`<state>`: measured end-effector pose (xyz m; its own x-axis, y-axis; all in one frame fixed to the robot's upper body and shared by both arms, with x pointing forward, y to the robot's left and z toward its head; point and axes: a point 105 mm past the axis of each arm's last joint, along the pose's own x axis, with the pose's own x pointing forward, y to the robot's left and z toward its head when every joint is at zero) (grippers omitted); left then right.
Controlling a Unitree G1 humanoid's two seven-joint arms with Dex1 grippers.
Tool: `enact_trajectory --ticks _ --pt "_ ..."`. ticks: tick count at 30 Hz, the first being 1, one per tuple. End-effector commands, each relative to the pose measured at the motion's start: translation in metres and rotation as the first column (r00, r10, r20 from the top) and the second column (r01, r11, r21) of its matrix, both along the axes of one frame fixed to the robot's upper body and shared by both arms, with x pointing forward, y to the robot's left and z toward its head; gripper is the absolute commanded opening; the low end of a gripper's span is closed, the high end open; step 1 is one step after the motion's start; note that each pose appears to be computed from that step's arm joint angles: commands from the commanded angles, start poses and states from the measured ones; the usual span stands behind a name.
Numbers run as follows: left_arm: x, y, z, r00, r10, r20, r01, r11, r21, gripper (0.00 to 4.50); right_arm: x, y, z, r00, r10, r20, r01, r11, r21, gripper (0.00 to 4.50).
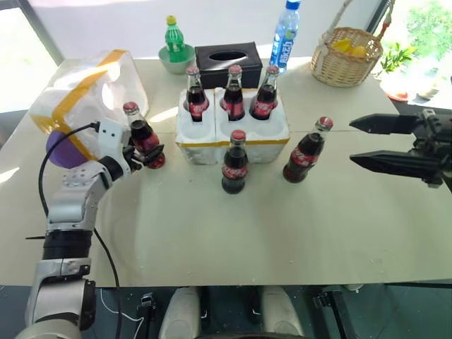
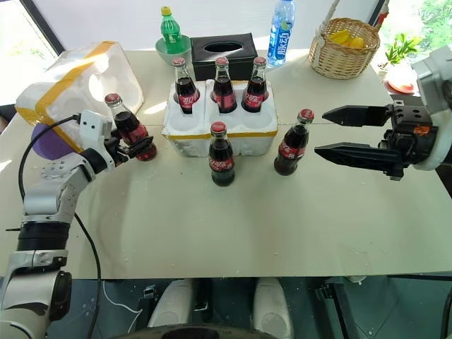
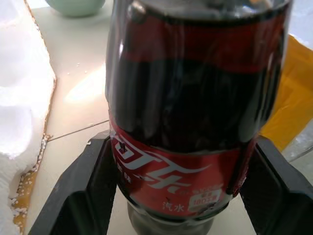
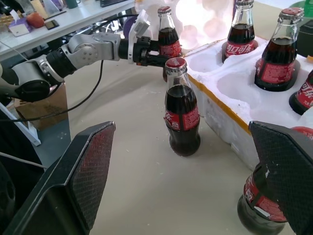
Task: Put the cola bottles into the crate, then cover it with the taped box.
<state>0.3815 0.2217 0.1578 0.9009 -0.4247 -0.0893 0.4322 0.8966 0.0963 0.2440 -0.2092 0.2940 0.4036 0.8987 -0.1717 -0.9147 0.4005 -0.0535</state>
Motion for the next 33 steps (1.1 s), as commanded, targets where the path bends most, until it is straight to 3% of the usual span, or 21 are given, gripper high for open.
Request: enact_trajectory --ticks 1,5,8,11,16,20,25,29,33 --pt "-0.013 0.000 0.031 0.994 -0.087 0.066 0.087 0.996 0.010 2.79 -0.005 0.005 0.011 0.998 0.021 0.062 -0.020 1.000 -0.006 4.50" --pt "-0.042 -0.010 0.049 0.958 -0.284 0.034 0.284 0.959 0.011 2.79 -0.003 0.003 0.011 0.997 0.008 0.072 -0.007 1.000 -0.014 4.50" --pt "-0.077 -0.024 0.072 0.852 -0.521 -0.055 0.522 0.853 0.011 2.79 -0.001 0.003 0.011 0.997 -0.012 0.082 0.013 1.000 -0.019 4.50" --pt "-0.091 -0.037 0.090 0.752 -0.651 -0.099 0.655 0.756 -0.002 2.79 0.000 0.003 0.010 0.996 -0.021 0.087 0.023 1.000 -0.015 4.50" --pt "-0.056 -0.062 0.136 0.721 -0.691 0.048 0.692 0.722 -0.005 2.79 -0.002 0.004 0.010 0.994 -0.039 0.098 0.040 0.999 -0.008 4.50" --pt "-0.014 -0.074 0.146 0.753 -0.651 0.101 0.650 0.759 0.044 2.79 -0.003 0.003 0.010 0.992 -0.065 0.106 0.065 0.998 0.004 4.50" --pt "0.017 -0.088 0.134 0.771 -0.629 0.097 0.620 0.777 0.104 2.79 -0.004 0.003 0.006 0.990 -0.093 0.106 0.091 0.996 0.023 4.50" --pt "0.027 -0.096 0.125 0.771 -0.630 0.095 0.623 0.777 0.088 2.79 -0.005 0.005 0.003 0.990 -0.100 0.102 0.098 0.995 0.030 4.50" --pt "0.035 -0.097 0.095 0.799 -0.598 0.059 0.583 0.795 0.165 2.79 -0.004 0.006 0.001 0.989 -0.113 0.094 0.109 0.993 0.043 4.50"
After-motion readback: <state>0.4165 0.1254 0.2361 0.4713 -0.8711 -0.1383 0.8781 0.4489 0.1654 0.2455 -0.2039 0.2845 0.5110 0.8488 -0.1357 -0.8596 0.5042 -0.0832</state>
